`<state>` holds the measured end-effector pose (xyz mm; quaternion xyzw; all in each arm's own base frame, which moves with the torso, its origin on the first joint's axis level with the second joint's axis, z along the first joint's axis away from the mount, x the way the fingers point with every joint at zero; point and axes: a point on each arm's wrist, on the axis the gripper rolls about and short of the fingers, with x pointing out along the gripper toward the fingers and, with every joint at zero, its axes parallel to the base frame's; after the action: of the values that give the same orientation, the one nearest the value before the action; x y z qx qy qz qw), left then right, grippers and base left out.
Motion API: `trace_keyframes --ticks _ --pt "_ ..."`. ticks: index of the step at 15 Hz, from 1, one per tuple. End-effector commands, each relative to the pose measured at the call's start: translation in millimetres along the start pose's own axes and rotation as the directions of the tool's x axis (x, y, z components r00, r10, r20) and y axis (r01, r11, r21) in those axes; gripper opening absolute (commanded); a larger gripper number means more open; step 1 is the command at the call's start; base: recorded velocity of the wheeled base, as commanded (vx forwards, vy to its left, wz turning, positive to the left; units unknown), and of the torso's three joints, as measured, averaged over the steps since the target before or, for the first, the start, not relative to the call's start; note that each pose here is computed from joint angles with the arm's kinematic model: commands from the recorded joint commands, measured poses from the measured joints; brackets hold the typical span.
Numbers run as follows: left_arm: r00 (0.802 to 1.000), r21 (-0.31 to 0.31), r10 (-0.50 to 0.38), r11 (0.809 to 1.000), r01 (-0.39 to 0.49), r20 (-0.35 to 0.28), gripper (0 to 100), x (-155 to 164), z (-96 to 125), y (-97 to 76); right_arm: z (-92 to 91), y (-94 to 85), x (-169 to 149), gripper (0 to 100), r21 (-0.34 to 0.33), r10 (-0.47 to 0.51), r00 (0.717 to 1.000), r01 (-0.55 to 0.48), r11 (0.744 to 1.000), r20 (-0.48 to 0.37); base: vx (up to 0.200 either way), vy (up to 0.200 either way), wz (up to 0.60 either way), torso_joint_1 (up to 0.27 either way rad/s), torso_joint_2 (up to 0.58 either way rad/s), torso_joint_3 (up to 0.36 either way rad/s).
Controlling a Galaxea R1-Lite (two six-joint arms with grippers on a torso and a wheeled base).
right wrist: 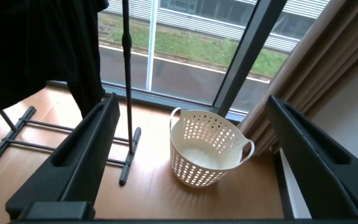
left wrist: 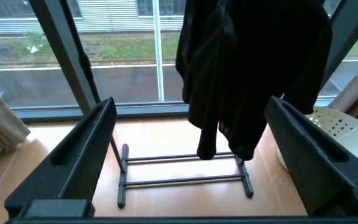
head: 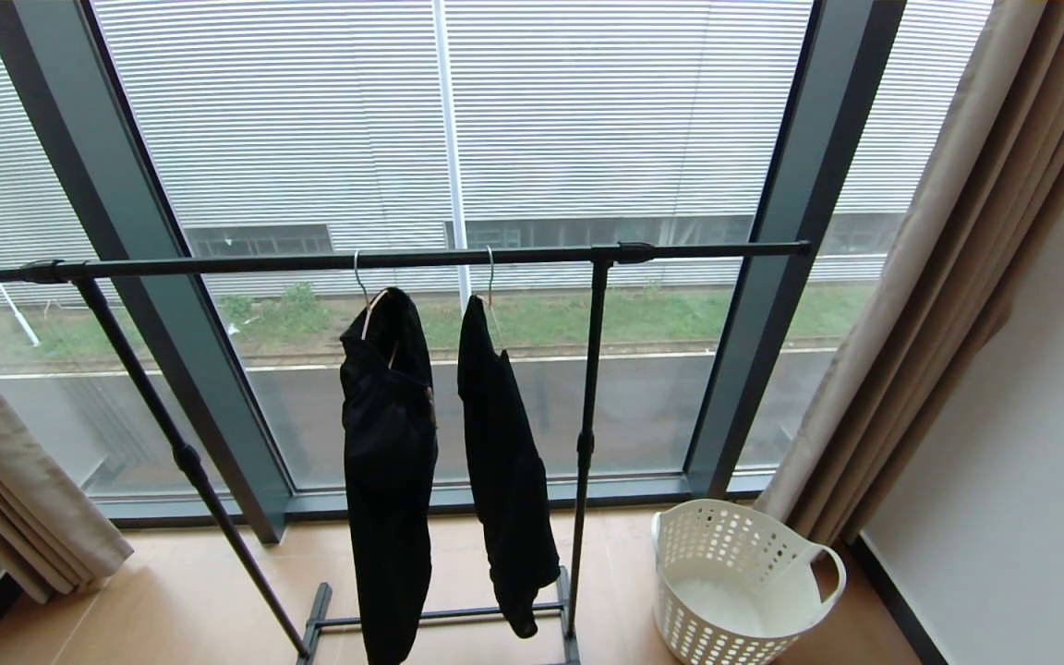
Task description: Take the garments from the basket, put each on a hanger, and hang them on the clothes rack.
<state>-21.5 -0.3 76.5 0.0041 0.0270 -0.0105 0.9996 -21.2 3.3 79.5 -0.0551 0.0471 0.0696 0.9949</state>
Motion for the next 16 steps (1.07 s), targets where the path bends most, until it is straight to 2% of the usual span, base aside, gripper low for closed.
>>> trace_keyframes --ticks 1,3,4,6,10,13,16 --pt "0.999 -0.012 0.024 1.0 -0.024 0.034 100 -2.3 -0.8 0.1 -2.7 -0.5 -4.1 100 0.022 -0.06 0.997 0.059 0.998 0.053 0.0 0.0 0.0 0.0 0.0 0.0" --pt "0.999 -0.014 0.029 1.0 -0.028 0.032 100 -2.2 -1.2 0.2 -2.7 -1.2 -4.0 100 0.033 -0.087 0.995 0.086 0.996 0.048 0.0 0.0 0.0 0.0 0.0 0.0" --pt "0.999 -0.009 0.026 1.0 -0.025 0.032 100 -2.2 -1.2 0.2 -3.3 -3.3 -4.1 100 0.108 -0.184 0.982 0.179 0.978 0.04 0.0 0.0 0.0 0.0 0.0 0.0" --pt "0.999 -0.007 0.023 1.0 -0.022 0.034 100 -2.3 -0.8 0.2 -3.3 -4.5 -4.4 100 0.157 -0.235 0.971 0.227 0.961 0.035 0.0 0.0 0.0 0.0 0.0 0.0" --pt "0.999 -0.007 0.024 1.0 -0.024 0.032 100 -2.2 -1.2 0.1 -3.6 -4.1 -4.2 100 0.121 -0.218 0.975 0.213 0.97 0.032 0.0 0.0 0.0 0.0 0.0 0.0" --pt "0.999 -0.007 0.024 1.0 -0.024 0.034 100 -2.3 -0.8 0.1 -3.2 -0.3 -3.8 100 0.028 -0.048 0.997 0.047 0.999 0.054 0.0 0.0 0.0 0.0 0.0 0.0" --pt "0.999 -0.007 0.024 1.0 -0.024 0.034 100 -2.3 -0.8 0.1 -2.9 0.1 -3.8 100 0.019 -0.028 0.998 0.027 0.999 0.058 0.0 0.0 0.0 0.0 0.0 0.0"
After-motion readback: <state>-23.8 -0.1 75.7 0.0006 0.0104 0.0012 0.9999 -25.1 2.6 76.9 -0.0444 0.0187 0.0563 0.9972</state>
